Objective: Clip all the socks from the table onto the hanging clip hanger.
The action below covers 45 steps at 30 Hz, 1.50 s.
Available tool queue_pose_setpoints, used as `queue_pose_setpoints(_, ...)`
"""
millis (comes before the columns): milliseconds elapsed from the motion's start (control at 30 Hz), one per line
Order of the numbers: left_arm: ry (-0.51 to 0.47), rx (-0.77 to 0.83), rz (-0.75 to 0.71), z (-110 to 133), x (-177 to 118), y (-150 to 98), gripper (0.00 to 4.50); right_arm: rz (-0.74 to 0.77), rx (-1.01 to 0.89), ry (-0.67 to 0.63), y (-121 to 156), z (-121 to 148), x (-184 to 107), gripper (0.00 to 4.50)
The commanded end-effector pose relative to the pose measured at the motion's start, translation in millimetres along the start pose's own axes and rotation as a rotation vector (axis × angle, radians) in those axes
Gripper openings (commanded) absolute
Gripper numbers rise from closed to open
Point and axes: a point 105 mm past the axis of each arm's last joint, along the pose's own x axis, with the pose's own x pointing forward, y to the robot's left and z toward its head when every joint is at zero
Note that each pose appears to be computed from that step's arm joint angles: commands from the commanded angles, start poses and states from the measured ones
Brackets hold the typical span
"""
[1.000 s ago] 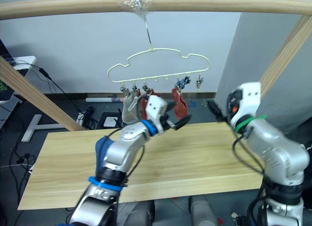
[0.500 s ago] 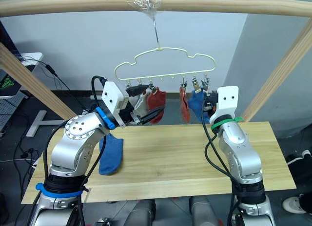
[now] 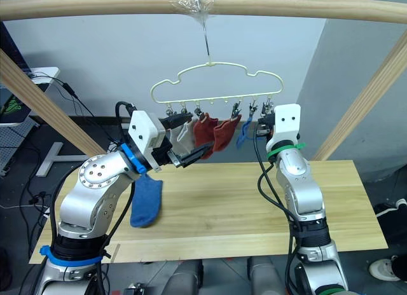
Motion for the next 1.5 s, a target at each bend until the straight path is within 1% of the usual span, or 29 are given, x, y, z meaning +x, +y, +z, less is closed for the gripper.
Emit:
queue_pose_setpoints(33, -0.040, 0.023, 0.006, 13, -4, -1, 4.50, -0.008, 0.013, -0.066, -3, 17, 0, 1.24)
queue_pose_setpoints(100, -0.041, 0.023, 0.007, 14, -4, 0, 4.50, -0.020, 0.010, -0.067, -4, 18, 1, 1.83)
queue_pose_setpoints(200, -0.042, 0.023, 0.006, 14, -3, 0, 4.50, -0.029, 0.010, -0.070, -5, 19, 3, 2.88)
queue_pose_setpoints(467, -0.047, 0.022, 0.001, 15, 0, 0, 4.50, -0.043, 0.013, -0.081, -6, 23, 7, 2.88)
queue_pose_setpoints(500, -0.048, 0.022, 0.000, 15, 1, 1, 4.50, -0.045, 0.014, -0.082, -6, 23, 7, 2.71)
queue_pose_setpoints(567, -0.048, 0.022, 0.000, 14, 1, 1, 4.50, -0.047, 0.014, -0.083, -6, 23, 8, 2.25)
queue_pose_setpoints(667, -0.049, 0.024, -0.001, 15, 1, 1, 4.50, -0.049, 0.009, -0.079, -6, 23, 7, 1.25)
queue_pose_setpoints(1000, -0.051, 0.028, 0.000, 16, 2, 1, 4.50, -0.046, 0.013, -0.085, -3, 25, 13, 1.25)
queue_pose_setpoints(1500, -0.083, 0.025, -0.013, 26, 5, -1, 4.50, -0.024, 0.001, -0.103, 6, 30, 21, 1.25)
